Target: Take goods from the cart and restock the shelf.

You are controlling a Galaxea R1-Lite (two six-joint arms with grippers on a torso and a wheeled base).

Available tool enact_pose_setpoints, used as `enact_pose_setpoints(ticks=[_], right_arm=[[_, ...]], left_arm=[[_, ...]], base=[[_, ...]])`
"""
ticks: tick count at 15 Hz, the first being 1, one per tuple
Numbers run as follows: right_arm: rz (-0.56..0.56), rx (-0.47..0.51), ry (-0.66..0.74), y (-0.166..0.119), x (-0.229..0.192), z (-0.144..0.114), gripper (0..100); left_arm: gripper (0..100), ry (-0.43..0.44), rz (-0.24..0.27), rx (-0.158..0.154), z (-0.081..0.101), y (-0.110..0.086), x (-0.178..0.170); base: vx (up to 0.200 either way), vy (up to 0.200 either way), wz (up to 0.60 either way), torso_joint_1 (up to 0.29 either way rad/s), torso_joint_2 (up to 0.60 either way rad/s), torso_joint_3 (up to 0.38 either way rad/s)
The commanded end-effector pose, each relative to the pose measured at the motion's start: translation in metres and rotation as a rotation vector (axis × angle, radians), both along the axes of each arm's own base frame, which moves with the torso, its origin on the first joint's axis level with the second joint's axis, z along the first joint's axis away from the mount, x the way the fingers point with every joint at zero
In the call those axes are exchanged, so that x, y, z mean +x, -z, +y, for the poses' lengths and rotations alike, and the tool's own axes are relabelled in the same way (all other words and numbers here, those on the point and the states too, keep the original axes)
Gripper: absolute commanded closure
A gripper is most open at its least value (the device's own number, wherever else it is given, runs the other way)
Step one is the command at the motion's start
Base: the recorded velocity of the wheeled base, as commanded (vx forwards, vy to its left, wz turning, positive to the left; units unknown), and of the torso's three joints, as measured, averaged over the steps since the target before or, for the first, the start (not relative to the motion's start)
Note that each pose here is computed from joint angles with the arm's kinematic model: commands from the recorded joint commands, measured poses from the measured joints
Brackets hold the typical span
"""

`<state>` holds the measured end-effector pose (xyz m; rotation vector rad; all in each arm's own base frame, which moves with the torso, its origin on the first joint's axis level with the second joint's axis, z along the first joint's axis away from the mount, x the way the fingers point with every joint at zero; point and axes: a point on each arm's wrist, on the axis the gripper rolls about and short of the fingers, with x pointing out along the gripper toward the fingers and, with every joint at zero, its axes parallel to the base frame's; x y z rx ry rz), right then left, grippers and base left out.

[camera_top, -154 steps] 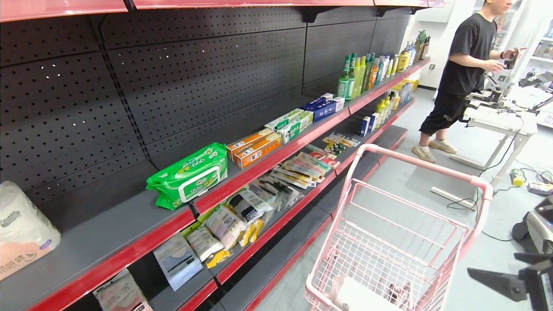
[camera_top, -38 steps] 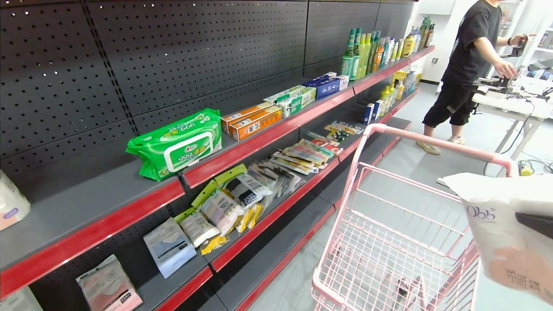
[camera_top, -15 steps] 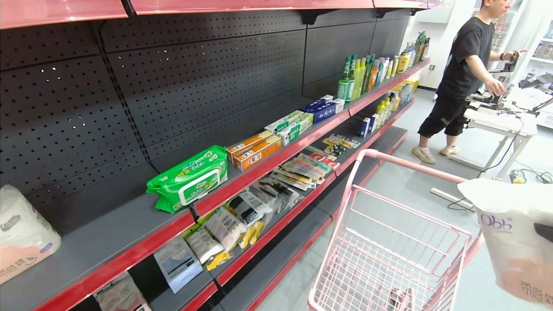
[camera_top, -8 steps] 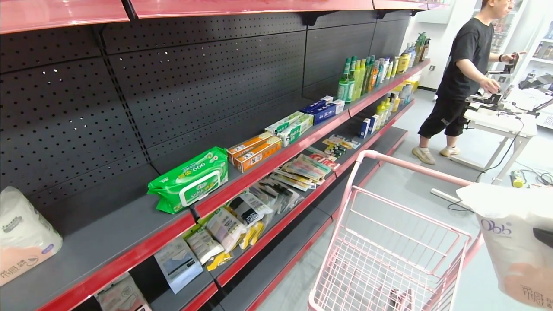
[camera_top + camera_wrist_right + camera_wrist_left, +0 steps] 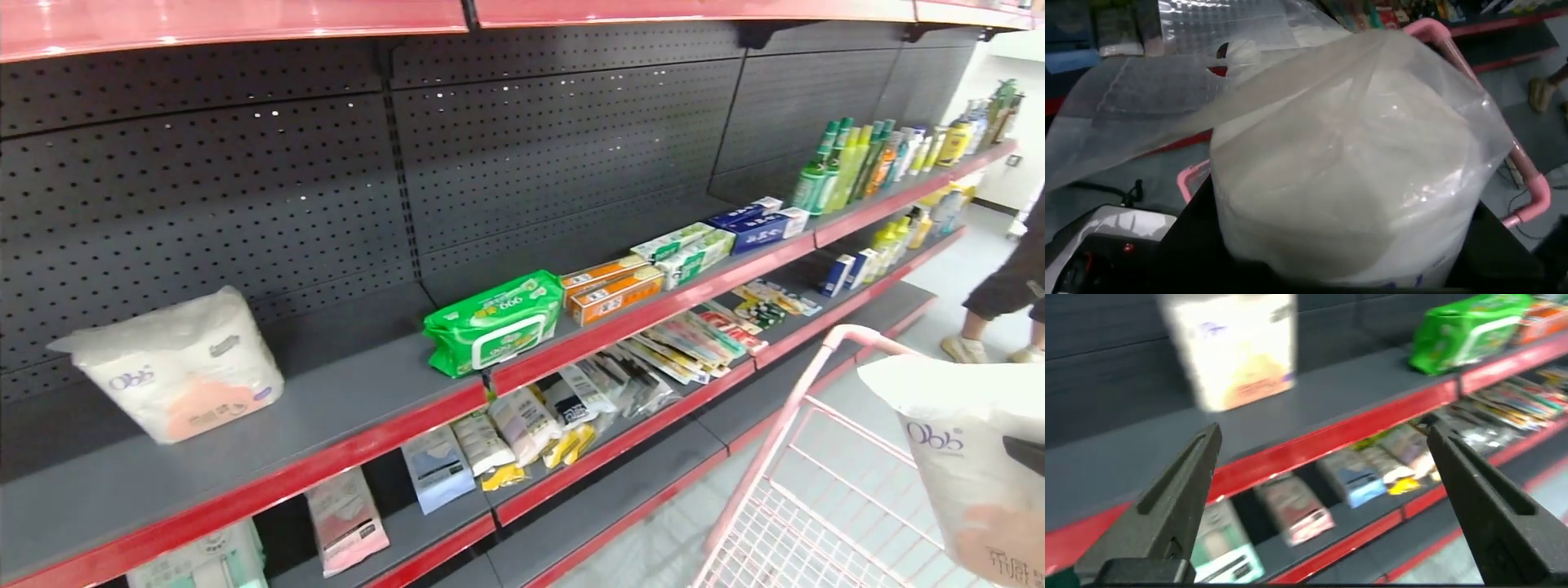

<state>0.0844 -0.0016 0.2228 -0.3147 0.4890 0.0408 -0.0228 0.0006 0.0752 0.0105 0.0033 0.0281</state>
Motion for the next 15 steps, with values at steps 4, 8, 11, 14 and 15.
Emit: enact_pose_setpoints(ticks=[4, 8, 11, 14, 15], right_arm=[[0.007, 0.0, -0.001, 0.001, 0.001, 0.0, 100], [-0.001, 0.0, -0.001, 0.0, 0.0, 0.0, 100], [-0.024, -0.001, 0.001, -0.002, -0.006, 0.0, 100], [-0.057, -0.008, 0.001, -0.004, -0.013, 0.0, 100], [-0.078, -0.003, 0.001, -0.006, -0.017, 0.0, 100]], left_arm=[[0, -0.001, 0.0, 0.0, 0.0, 0.0, 0.0], [0, -0.001, 0.0, 0.0, 0.0, 0.0, 0.0], [0, -0.001, 0.0, 0.0, 0.0, 0.0, 0.0], [0, -0.001, 0.0, -0.001, 0.0, 0.0, 0.0], [0, 0.0, 0.0, -0.001, 0.0, 0.0, 0.0]], base=[[0.0, 0.0, 0.6, 0.006, 0.0, 0.002], [0.0, 0.0, 0.6, 0.002, 0.0, 0.001], [0.0, 0.0, 0.6, 0.002, 0.0, 0.001], [0.0, 0.0, 0.0, 0.0, 0.0, 0.0], [0.0, 0.0, 0.0, 0.0, 0.0, 0.0]])
